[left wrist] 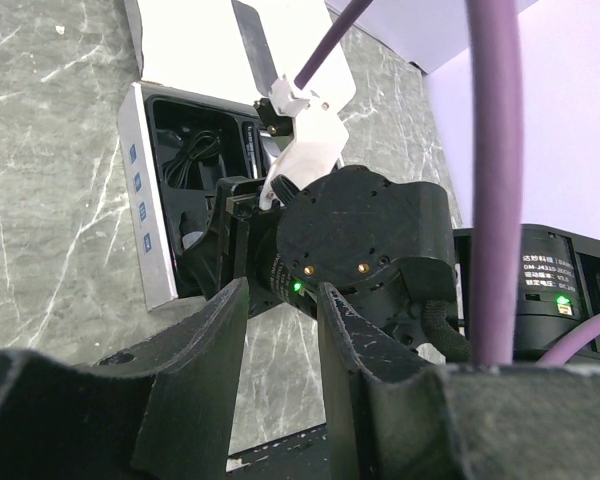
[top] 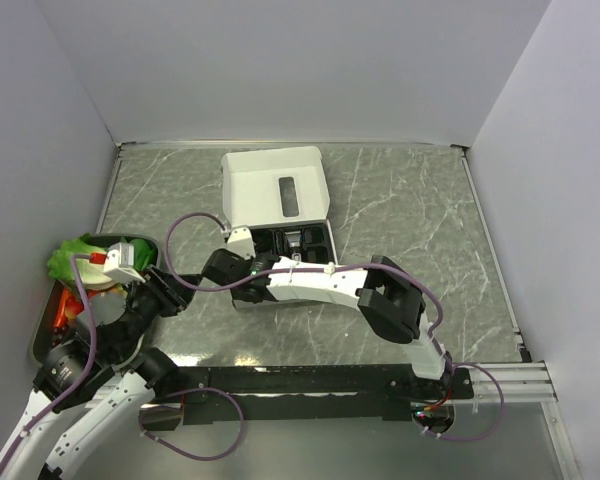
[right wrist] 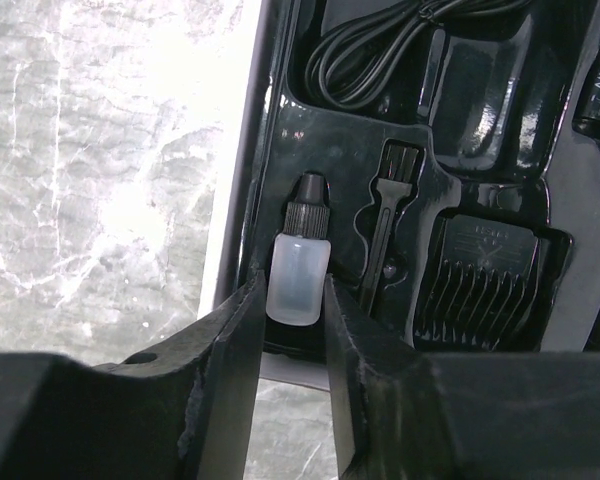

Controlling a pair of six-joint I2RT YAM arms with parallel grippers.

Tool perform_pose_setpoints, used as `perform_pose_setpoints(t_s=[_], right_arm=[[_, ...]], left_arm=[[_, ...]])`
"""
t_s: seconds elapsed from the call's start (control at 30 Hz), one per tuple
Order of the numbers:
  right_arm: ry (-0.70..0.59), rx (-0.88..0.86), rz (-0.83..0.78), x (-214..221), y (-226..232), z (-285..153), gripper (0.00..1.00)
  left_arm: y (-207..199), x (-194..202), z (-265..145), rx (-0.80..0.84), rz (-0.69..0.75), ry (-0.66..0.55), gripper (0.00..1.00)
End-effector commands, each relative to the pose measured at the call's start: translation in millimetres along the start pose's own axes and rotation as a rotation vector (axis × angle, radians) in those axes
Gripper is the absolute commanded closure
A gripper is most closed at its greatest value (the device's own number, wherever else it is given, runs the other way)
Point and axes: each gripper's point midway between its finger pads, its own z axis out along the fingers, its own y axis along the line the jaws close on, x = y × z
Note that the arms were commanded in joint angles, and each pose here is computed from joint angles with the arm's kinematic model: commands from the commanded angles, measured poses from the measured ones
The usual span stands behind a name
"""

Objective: Sort the hair-cutting tools

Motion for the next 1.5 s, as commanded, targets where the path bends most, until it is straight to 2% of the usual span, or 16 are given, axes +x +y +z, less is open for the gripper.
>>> perform_pose_setpoints(t_s=[0.0, 0.2, 0.53, 0.6, 0.7, 0.73, 0.8, 1.23, 1.47], right_arm=[[-0.027, -0.034, -0.004, -1, 23, -10, 0.59], [-0.037, -0.041, -0.005, -4, 26, -16, 0.56], [-0.125, -0.067, 0.014, -36, 23, -47, 0.54], [-0.137, -0.072, 0.004, -39, 24, -48, 0.6], [-0.144, -0.069, -0.005, -44, 26, -44, 0.8], [-0.145, -0.068, -0.007, -44, 27, -43, 0.92], [-0.148, -0.057, -0.009, -46, 27, -37, 1.0], [-0.143, 0.007, 0.02, -53, 0, -18, 1.0], [-0.118, 0.01, 0.015, -44, -1, -9, 1.0]], left_arm=[[-13, -4, 2, 0.055, -0.006, -0.012, 0.6], [-13, -4, 2, 0.053, -0.007, -0.012, 0.6], [-12, -4, 3, 0.05, -0.008, -0.011, 0.6], [-12, -4, 2, 0.05, -0.008, -0.013, 0.6], [-12, -4, 3, 0.048, -0.009, -0.013, 0.6], [-12, -4, 3, 0.048, -0.009, -0.013, 0.6], [-12, -4, 3, 0.046, -0.009, -0.011, 0.6], [-10, -1, 7, 0.032, -0.004, 0.0, 0.6], [-9, -1, 7, 0.027, -0.006, 0.001, 0.6]])
